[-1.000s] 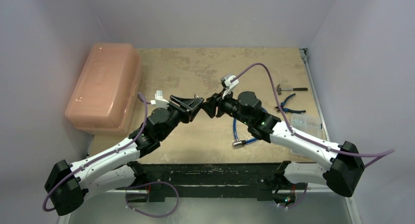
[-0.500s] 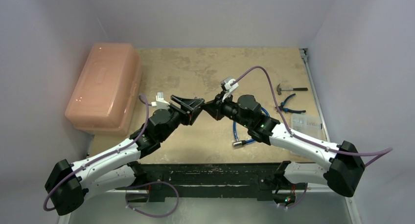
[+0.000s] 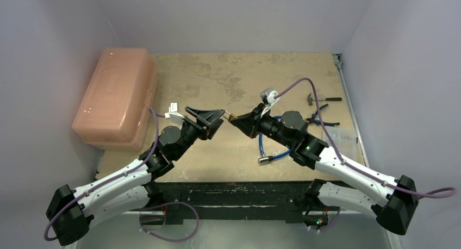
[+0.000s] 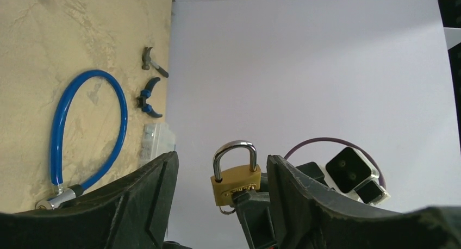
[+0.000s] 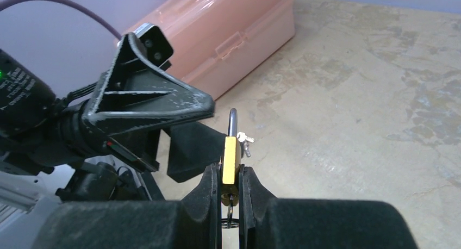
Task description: Unlock with the key
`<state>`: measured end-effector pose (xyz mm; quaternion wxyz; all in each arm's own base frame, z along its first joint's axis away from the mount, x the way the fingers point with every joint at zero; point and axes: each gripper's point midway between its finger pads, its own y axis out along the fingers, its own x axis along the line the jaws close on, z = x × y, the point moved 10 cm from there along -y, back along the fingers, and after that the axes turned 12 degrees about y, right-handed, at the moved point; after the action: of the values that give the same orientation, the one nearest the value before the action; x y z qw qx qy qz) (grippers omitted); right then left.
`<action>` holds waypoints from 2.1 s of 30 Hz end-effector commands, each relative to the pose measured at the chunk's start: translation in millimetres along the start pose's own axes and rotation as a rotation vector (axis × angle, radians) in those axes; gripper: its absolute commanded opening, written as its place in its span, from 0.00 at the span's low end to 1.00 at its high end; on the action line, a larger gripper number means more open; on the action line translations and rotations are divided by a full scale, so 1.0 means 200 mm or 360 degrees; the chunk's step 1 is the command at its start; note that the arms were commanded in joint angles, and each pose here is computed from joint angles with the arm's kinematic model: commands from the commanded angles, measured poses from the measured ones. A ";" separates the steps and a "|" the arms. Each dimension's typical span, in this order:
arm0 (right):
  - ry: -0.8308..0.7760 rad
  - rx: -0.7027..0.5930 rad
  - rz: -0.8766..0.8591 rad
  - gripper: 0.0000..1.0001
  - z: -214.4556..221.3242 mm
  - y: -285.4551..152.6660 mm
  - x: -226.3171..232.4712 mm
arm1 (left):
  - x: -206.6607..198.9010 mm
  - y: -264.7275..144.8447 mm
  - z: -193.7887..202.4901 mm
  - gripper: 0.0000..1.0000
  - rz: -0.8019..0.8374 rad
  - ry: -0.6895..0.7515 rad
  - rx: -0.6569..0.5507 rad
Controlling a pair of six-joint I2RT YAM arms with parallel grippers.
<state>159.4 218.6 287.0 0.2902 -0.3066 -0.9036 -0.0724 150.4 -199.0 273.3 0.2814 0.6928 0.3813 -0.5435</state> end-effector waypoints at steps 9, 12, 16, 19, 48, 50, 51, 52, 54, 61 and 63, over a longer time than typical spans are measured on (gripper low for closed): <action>0.0026 -0.0009 -0.0168 0.00 -0.03 0.00 0.06 | -0.09 0.09 0.06 0.42 0.0207 0.0089 0.0154; 0.0008 0.0009 -0.0175 0.00 -0.02 0.00 0.06 | -0.07 0.09 0.07 0.30 0.0176 0.0101 0.0168; -0.0026 0.0036 -0.0164 0.00 -0.02 0.00 0.05 | -0.05 0.09 0.07 0.19 0.0133 0.0123 0.0181; -0.0075 0.0032 -0.0111 0.00 -0.02 -0.01 0.03 | -0.04 0.09 0.08 0.14 0.0096 0.0134 0.0201; -0.0428 0.0143 0.0244 0.00 0.03 -0.02 -0.13 | -0.18 0.11 0.08 0.48 -0.0011 0.0318 0.0397; -0.0420 0.0145 0.0238 0.00 0.03 -0.02 -0.13 | -0.19 0.11 0.07 0.49 -0.0010 0.0328 0.0386; -0.0416 0.0145 0.0233 0.00 0.03 -0.02 -0.13 | -0.19 0.11 0.07 0.48 -0.0017 0.0335 0.0382; -0.0412 0.0143 0.0226 0.00 0.03 -0.02 -0.12 | -0.19 0.11 0.07 0.48 -0.0018 0.0341 0.0378; -0.0407 0.0144 0.0218 0.00 0.03 -0.01 -0.12 | -0.19 0.11 0.07 0.47 -0.0019 0.0343 0.0375; -0.0401 0.0167 0.0178 0.00 0.05 -0.01 -0.12 | -0.19 0.12 0.07 0.41 -0.0024 0.0344 0.0382; -0.0394 0.0184 0.0155 0.00 0.06 -0.01 -0.12 | -0.20 0.13 0.08 0.40 -0.0021 0.0352 0.0383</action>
<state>166.6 203.8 256.7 0.2028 -0.3596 -0.9091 0.0556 159.2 -230.4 283.7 0.1294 0.7566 0.3700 -0.5233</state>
